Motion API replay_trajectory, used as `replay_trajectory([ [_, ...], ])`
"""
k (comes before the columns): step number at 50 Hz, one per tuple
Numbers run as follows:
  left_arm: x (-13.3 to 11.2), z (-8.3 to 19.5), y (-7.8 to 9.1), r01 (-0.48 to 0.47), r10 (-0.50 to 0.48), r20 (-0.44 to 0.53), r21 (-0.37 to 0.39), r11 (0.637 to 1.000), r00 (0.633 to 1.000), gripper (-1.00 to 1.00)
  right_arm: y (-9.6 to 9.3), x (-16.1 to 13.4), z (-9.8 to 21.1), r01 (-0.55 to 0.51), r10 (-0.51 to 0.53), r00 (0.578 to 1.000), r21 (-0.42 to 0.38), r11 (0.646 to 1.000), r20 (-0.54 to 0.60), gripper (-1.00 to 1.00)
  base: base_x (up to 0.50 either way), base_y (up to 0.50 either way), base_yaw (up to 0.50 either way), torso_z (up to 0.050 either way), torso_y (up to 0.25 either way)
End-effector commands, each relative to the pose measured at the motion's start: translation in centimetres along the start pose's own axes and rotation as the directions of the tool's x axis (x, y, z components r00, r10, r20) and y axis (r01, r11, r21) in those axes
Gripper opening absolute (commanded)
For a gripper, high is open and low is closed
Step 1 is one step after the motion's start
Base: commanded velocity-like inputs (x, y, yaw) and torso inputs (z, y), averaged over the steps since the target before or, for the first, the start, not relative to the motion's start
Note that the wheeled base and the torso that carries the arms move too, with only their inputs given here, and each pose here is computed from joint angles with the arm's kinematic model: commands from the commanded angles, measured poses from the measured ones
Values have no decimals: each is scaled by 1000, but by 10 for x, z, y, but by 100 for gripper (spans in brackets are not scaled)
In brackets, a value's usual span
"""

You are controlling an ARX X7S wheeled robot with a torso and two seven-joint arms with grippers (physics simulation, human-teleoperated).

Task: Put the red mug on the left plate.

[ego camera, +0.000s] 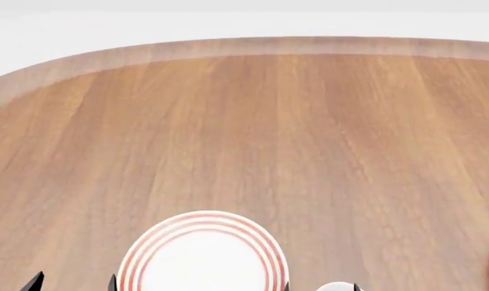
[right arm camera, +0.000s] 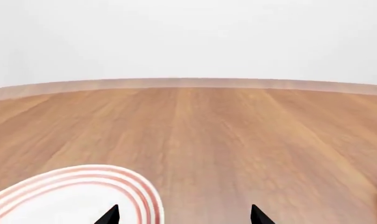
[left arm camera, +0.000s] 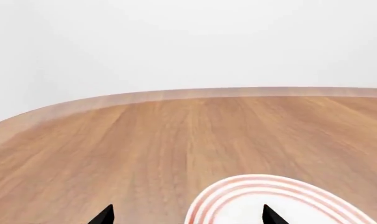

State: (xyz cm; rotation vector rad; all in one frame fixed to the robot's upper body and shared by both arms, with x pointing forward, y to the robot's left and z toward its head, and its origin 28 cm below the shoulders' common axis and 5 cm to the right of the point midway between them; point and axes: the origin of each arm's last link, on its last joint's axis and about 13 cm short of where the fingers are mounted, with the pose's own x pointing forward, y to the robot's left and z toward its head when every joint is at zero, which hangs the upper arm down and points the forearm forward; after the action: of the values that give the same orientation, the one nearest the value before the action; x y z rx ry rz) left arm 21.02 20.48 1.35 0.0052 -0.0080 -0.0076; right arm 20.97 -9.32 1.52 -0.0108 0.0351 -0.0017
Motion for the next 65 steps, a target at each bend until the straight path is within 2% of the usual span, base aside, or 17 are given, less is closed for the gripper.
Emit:
replay_trajectory([
  [1,1,-1,1,-7,7,-3,1,1000,1000,100,6,-3,16,70,-65,990,35,997,-121,100,0,0,0,0,0],
  [3,0,-1,1,-8,8,-4,1,1000,1000,100,6,-4,22,98,-87,985,69,993,-149,100,0,0,0,0,0],
  [4,0,-1,1,-8,8,-4,1,1000,1000,100,6,-4,26,133,-121,981,71,989,-153,100,0,0,0,0,0],
  [6,0,-1,1,-9,9,-4,1,1000,1000,100,7,-6,30,139,-124,977,77,987,-172,100,0,0,0,0,0],
  [11,0,-1,1,-8,8,-4,0,1000,1000,100,6,-11,44,214,-175,961,173,961,-214,100,0,0,0,0,0],
  [14,2,-2,1,-8,8,-5,0,1000,1000,100,6,-11,49,262,-224,948,158,952,-225,100,0,0,0,0,0],
  [19,1,-2,1,-8,8,-7,1,1000,1000,100,4,-11,55,329,-277,928,203,922,-250,100,0,0,0,0,0],
  [26,2,-3,1,-9,9,-9,1,1000,1000,100,2,-13,67,382,-317,911,246,891,-264,100,0,0,0,0,0],
  [30,2,-2,1,-10,10,-9,1,1000,1000,100,1,-15,73,403,-341,904,243,883,-259,100,0,0,0,0,0],
  [35,0,-1,1,-9,9,-8,1,1000,1000,100,-4,-17,77,450,-383,883,256,855,-272,100,0,0,0,0,0],
  [36,0,-2,1,-10,10,-8,1,1000,1000,100,-5,-18,80,476,-403,871,276,835,-281,100,0,0,0,0,0],
  [48,2,-3,1,-10,10,-7,1,1000,1000,100,-7,-25,94,502,-427,859,310,807,-281,100,0,0,0,0,0],
  [53,2,-2,1,-10,10,-7,0,1000,1000,100,-9,-26,98,531,-447,843,337,777,-299,100,0,0,0,0,0],
  [55,2,-3,1,-9,9,-8,0,1000,1000,100,-9,-26,97,532,-451,843,325,782,-294,100,0,0,0,0,0],
  [61,2,-3,1,-9,9,-8,2,1000,1000,100,-10,-24,93,566,-468,820,347,748,-330,100,0,0,0,0,0],
  [62,2,-3,1,-9,9,-9,3,1000,1000,100,-11,-24,93,586,-484,807,355,728,-339,100,0,0,0,0,0],
  [65,2,-3,1,-9,9,-9,2,1000,1000,100,-14,-22,92,606,-497,793,366,707,-351,100,0,0,0,0,0],
])
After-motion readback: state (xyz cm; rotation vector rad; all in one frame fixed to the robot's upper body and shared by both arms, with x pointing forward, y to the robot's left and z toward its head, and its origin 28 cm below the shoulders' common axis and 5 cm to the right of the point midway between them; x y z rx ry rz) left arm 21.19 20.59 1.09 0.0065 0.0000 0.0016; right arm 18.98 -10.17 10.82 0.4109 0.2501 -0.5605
